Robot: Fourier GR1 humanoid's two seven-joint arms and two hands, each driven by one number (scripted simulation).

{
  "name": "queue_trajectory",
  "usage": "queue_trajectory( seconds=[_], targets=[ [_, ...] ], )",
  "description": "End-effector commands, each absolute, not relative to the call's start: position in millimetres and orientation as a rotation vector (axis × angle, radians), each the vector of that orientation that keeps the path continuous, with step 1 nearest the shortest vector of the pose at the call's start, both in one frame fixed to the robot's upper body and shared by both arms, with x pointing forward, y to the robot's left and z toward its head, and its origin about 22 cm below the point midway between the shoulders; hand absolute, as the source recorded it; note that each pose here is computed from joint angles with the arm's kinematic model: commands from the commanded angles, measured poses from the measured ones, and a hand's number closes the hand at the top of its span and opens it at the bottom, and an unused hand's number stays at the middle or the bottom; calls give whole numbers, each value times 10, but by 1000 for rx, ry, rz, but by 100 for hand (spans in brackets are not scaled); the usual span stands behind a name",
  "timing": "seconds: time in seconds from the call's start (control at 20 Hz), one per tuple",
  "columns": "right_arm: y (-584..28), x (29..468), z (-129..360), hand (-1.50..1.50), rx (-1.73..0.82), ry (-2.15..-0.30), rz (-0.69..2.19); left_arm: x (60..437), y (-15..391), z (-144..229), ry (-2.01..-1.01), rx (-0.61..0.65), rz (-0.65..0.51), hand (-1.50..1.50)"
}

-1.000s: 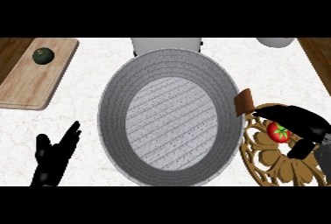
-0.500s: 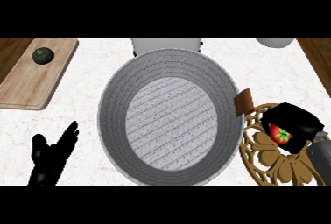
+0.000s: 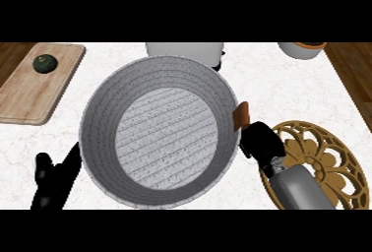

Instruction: Pick the tomato from the placemat and place it in the basket

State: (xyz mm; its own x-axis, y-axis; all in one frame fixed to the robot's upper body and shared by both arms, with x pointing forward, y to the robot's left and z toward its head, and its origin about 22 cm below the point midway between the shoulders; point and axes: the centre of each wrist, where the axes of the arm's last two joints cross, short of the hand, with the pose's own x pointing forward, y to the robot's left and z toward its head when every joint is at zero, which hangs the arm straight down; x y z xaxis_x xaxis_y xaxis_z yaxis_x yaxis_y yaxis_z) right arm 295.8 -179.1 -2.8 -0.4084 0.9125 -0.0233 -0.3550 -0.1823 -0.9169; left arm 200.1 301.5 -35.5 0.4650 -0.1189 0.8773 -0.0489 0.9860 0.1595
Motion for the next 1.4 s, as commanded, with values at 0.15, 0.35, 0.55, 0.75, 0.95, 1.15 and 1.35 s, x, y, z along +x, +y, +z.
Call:
queue_trajectory(
  seconds=[0.15, 0.35, 0.55, 0.75, 0.95, 1.15, 1.35],
  targets=[
    [-1024, 2648, 160, 150, -822, -1225, 1445, 1943, 2955, -456, -1019, 150, -41, 0],
    [-1035, 2548, 413, 150, -709, -1449, 1073, 1973, 2988, -447, -1026, 149, -40, 0],
    [-816, 2401, 867, 150, -708, -1659, 785, 1955, 3002, -474, -1009, 145, -43, 0],
    [-641, 2188, 1153, 150, -685, -1718, 550, 1979, 3005, -478, -1008, 141, -51, 0],
    [-475, 2087, 1415, 150, -747, -1714, 402, 1976, 3011, -455, -1004, 155, -52, 0],
    [-336, 1972, 1711, 150, -770, -1710, 295, 1997, 2954, -497, -996, 136, -43, 0],
    [-235, 2087, 1908, 150, -861, -1676, 226, 1934, 2900, -507, -995, 139, -48, 0]
  ],
)
